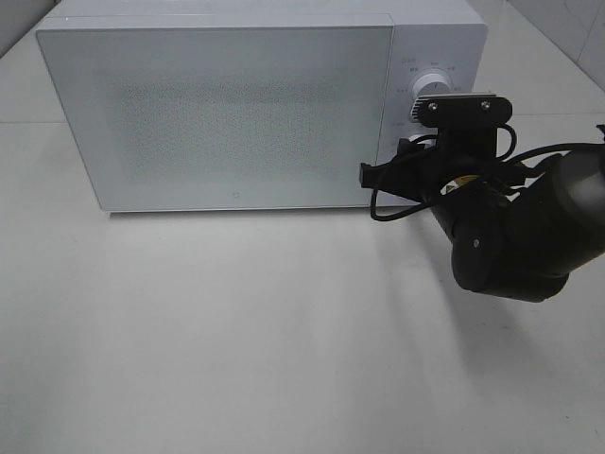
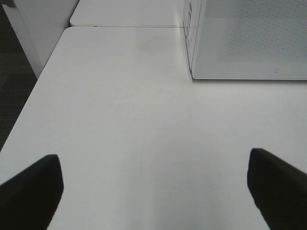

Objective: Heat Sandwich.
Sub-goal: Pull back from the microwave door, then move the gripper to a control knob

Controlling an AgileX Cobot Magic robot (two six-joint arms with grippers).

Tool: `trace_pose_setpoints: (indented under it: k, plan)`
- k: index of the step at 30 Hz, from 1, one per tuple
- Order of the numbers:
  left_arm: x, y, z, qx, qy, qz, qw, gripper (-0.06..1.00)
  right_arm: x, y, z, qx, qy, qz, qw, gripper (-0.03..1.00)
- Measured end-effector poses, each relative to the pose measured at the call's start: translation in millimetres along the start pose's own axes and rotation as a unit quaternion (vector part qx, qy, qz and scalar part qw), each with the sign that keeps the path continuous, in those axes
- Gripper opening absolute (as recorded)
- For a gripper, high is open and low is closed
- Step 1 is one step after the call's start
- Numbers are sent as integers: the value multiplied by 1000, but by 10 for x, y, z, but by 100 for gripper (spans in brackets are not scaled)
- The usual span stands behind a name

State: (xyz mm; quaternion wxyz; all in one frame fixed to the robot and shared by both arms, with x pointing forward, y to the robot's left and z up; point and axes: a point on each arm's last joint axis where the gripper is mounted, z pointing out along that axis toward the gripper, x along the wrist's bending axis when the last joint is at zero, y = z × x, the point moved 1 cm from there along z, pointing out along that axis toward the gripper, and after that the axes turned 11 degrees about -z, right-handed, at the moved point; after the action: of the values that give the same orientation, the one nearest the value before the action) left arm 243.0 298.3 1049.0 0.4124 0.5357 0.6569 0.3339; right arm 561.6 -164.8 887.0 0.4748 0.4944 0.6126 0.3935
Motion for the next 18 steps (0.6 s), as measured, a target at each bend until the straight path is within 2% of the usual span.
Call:
trace_pose_setpoints:
  k: [8, 18]
  plan:
    - [0, 0, 0, 0, 0, 0, 1000, 97, 0, 1, 0, 0, 0, 3, 1000, 43]
    - [0, 0, 0, 0, 0, 0, 1000, 97, -8, 1, -2, -2, -3, 123, 992, 43]
